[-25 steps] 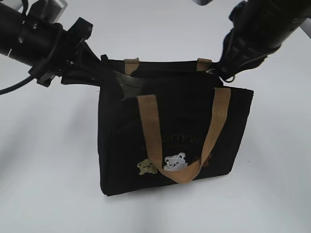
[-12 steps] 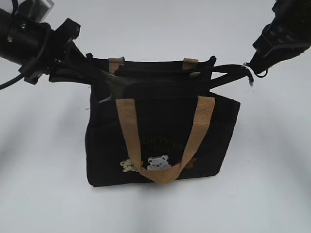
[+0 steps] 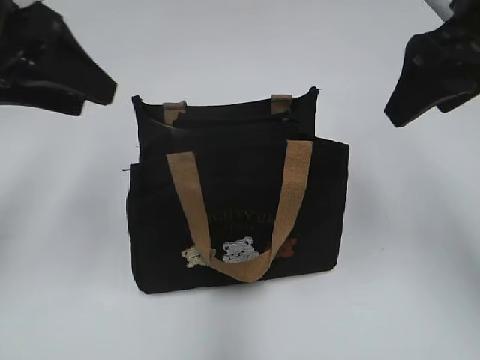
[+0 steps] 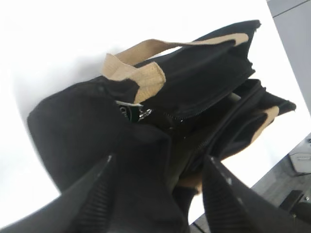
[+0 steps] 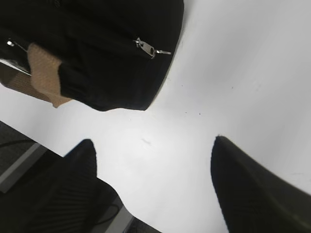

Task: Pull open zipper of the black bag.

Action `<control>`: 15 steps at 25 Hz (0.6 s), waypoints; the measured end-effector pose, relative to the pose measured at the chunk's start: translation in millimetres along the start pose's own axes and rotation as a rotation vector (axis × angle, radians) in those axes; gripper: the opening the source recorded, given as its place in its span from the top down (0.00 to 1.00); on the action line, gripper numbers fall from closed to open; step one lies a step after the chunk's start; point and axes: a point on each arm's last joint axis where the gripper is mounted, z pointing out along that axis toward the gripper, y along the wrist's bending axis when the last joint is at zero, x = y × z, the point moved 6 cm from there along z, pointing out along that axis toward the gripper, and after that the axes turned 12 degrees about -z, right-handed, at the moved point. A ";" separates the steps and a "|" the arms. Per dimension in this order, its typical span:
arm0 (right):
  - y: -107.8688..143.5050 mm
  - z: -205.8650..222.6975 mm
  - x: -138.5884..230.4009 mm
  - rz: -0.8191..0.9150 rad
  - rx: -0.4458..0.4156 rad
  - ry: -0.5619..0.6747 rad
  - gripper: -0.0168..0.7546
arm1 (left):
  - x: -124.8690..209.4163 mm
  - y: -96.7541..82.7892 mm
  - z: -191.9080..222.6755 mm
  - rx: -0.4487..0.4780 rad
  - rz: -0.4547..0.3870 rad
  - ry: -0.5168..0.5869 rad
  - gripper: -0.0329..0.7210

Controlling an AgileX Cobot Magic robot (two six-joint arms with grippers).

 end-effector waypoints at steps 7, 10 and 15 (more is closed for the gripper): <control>20.4 -49.3 25.1 0.027 0.067 -0.110 0.22 | 50.7 3.4 -80.9 -0.279 0.033 -0.058 0.36; 34.2 -54.3 57.5 0.034 0.077 -0.112 0.22 | 87.6 7.5 -107.7 -0.352 0.032 -0.136 0.36; 54.0 -41.6 125.3 0.053 0.098 -0.068 0.22 | 151.1 14.3 -132.1 -0.386 0.050 -0.286 0.36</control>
